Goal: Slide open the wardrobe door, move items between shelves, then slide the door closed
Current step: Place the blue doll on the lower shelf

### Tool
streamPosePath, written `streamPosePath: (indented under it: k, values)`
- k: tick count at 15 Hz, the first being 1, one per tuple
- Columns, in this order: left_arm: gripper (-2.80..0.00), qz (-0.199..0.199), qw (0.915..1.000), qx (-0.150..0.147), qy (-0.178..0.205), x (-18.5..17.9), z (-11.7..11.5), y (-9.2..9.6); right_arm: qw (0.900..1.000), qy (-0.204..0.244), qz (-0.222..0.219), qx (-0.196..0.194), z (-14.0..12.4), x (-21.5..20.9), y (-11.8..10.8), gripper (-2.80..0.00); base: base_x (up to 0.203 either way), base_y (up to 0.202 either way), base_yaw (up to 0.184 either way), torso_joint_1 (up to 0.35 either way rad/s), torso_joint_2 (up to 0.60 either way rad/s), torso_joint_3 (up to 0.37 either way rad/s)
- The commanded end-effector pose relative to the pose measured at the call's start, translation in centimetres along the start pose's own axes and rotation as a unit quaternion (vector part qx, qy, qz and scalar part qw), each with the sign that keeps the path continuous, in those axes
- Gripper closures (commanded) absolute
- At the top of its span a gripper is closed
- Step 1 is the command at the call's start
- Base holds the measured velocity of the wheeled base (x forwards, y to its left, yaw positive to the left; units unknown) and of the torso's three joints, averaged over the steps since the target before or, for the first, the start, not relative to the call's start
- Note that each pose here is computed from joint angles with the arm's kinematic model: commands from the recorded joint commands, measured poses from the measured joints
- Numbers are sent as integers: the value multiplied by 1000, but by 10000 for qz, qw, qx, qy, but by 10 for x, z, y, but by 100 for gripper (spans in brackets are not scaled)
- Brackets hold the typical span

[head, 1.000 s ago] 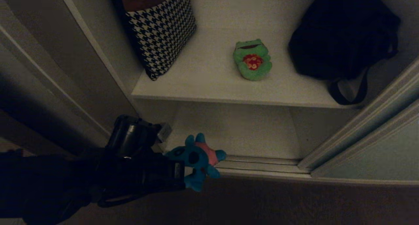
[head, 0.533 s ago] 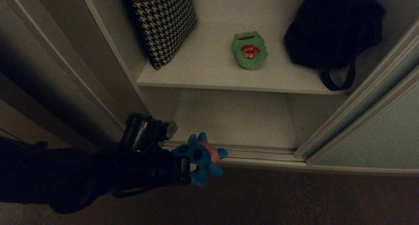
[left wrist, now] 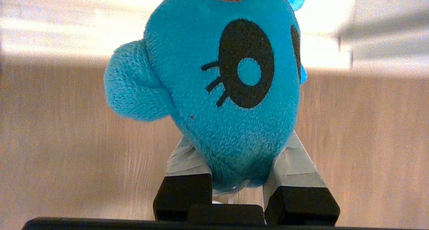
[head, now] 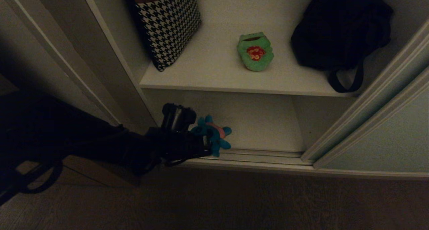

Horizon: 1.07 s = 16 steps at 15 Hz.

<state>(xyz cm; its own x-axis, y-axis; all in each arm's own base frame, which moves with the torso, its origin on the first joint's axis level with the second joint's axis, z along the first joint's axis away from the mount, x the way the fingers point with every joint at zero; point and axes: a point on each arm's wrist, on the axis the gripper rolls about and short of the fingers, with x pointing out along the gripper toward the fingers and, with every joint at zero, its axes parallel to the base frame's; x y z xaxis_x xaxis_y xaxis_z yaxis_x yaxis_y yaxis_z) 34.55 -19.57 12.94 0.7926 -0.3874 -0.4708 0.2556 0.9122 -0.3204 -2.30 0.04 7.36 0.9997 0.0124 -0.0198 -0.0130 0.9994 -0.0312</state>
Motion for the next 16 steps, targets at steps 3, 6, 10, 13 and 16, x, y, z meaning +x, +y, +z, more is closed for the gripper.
streamPosePath:
  k: [3,6,10,13,16]
  values:
    - [0,107,9994,-58,-315,94,-3,7,10000,-7,-1,-1,0,0,0,0,0,0,0,0,0,0]
    - [0,201,9987,-30,-465,143,-14,17,10000,-7,-1,-3,0,0,0,0,0,0,0,0,0,0]
    - [0,334,9936,149,-1070,178,-14,32,10000,-7,3,-3,0,0,0,0,0,0,0,0,0,0]
    - [0,486,9844,890,-1441,193,-11,58,10000,-3,4,-3,0,0,0,0,0,0,0,0,0,0]
    - [0,484,9727,1174,-1945,202,-15,78,10000,-7,-1,-3,0,0,0,0,0,0,0,0,0,0]
